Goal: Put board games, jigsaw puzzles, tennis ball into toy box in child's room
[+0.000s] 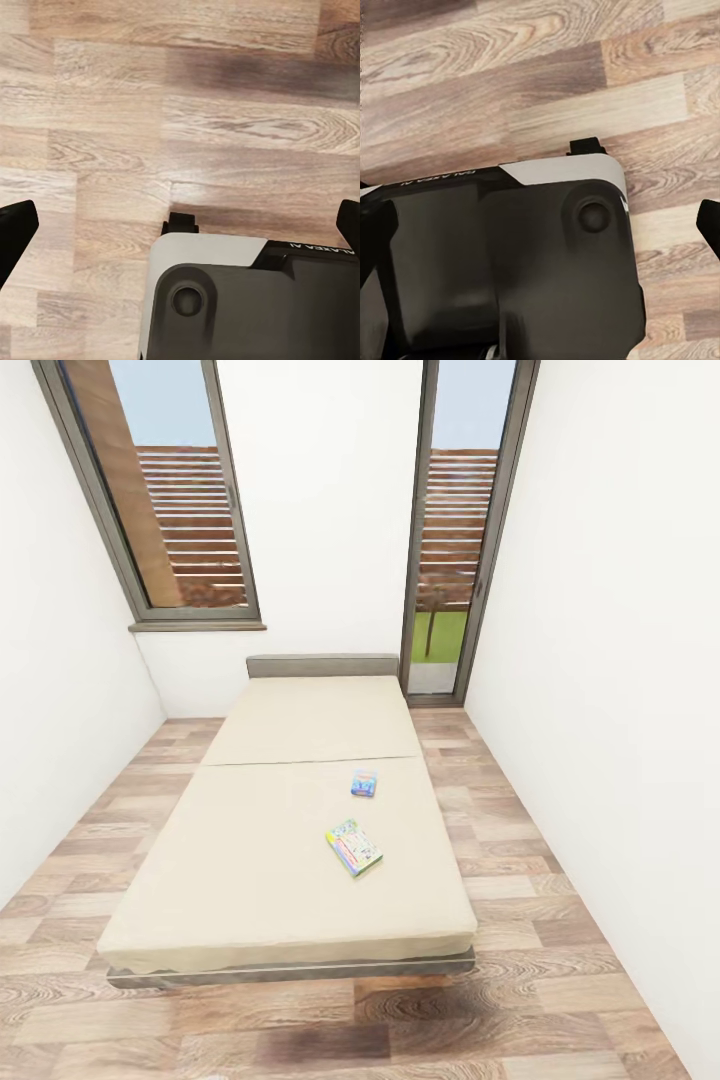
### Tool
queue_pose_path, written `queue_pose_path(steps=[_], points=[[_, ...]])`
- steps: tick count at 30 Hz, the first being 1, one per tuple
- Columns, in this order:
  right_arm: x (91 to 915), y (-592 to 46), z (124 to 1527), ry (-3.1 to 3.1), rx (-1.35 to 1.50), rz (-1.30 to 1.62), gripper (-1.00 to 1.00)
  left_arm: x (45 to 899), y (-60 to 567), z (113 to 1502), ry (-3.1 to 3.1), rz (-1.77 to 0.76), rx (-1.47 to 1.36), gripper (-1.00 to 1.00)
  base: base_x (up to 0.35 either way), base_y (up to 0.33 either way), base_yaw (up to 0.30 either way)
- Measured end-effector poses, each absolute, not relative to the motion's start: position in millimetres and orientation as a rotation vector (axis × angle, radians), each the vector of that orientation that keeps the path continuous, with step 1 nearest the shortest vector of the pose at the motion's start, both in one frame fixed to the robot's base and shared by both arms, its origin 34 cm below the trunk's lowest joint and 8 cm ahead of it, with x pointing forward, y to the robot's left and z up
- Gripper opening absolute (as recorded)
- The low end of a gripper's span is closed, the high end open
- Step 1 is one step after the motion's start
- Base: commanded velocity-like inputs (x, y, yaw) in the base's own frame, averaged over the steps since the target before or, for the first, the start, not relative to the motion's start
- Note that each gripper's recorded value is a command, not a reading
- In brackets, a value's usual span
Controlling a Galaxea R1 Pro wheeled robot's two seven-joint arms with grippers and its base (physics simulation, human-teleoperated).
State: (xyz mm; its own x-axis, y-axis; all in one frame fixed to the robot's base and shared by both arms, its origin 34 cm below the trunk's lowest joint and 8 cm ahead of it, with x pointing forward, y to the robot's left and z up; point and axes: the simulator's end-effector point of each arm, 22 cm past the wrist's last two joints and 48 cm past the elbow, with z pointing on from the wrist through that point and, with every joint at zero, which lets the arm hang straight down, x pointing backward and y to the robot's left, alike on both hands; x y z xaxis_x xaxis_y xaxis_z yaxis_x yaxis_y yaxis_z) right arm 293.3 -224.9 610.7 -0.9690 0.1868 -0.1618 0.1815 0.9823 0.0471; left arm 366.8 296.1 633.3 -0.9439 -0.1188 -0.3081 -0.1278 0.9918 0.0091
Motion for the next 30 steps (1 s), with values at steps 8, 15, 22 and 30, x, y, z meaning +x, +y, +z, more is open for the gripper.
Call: queue_pose_path(steps=[8,15,22,30], points=[[294,-225,611,2.958,0.279,0.049,1.00,368,297,634,2.821,0.039,-0.181,1.00,0.000,0.000,0.000],[297,-225,611,2.948,0.272,0.056,1.00,376,284,640,2.810,-0.200,-0.136,1.00,0.000,0.000,0.000],[307,-227,612,2.965,0.266,0.068,1.00,412,284,690,2.766,-0.619,-0.043,1.00,0.000,0.000,0.000],[396,-222,635,2.932,0.260,0.139,1.00,465,243,788,2.631,-1.046,0.049,1.00,0.000,0.000,0.000]])
